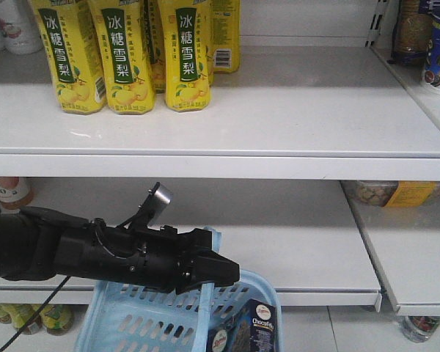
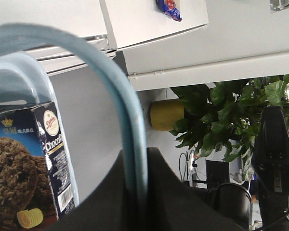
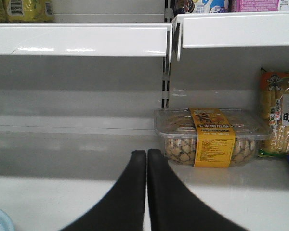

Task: Left arm holds basket, right arm returns cookies

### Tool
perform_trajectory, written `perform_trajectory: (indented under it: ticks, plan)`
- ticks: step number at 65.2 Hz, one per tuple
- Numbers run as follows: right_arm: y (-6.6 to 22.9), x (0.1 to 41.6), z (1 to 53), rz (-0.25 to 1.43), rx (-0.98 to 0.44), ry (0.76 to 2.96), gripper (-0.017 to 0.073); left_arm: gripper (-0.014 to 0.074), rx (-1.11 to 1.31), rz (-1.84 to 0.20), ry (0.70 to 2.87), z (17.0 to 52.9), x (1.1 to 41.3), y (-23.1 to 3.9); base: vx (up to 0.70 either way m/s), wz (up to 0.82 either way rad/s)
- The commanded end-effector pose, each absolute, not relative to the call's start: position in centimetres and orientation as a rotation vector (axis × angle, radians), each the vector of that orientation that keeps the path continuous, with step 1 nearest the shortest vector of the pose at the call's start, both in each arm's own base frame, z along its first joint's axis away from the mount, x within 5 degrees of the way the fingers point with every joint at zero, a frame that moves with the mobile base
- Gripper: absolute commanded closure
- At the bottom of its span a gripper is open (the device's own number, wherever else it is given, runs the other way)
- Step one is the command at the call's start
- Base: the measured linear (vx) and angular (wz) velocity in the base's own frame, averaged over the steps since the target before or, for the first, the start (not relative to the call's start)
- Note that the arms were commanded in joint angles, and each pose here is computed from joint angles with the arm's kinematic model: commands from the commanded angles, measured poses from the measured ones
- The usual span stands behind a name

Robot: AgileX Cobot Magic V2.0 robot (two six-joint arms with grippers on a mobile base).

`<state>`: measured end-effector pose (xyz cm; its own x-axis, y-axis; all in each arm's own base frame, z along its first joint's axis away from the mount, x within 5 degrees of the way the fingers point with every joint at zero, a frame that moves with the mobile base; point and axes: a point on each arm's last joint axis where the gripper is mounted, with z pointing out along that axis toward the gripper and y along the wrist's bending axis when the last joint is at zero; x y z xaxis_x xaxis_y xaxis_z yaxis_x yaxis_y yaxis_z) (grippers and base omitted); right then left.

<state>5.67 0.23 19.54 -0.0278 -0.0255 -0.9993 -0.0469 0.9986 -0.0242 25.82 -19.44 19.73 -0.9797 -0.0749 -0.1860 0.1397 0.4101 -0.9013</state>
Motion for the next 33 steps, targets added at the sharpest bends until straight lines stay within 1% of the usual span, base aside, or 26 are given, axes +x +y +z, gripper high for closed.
perform_trajectory:
  ticks: [1, 33]
  plan:
    - [0.26, 5.61, 20.21, 0.008, -0.065, 1.515, 0.0567, 0.06, 0.095, -1.666, 2.309, 22.63, 26.08, -19.55, 0.01, 0.02]
    - [0.26, 5.61, 20.21, 0.008, -0.065, 1.515, 0.0567, 0.06, 0.095, -1.666, 2.309, 22.63, 26.08, -19.55, 0.0, 0.0]
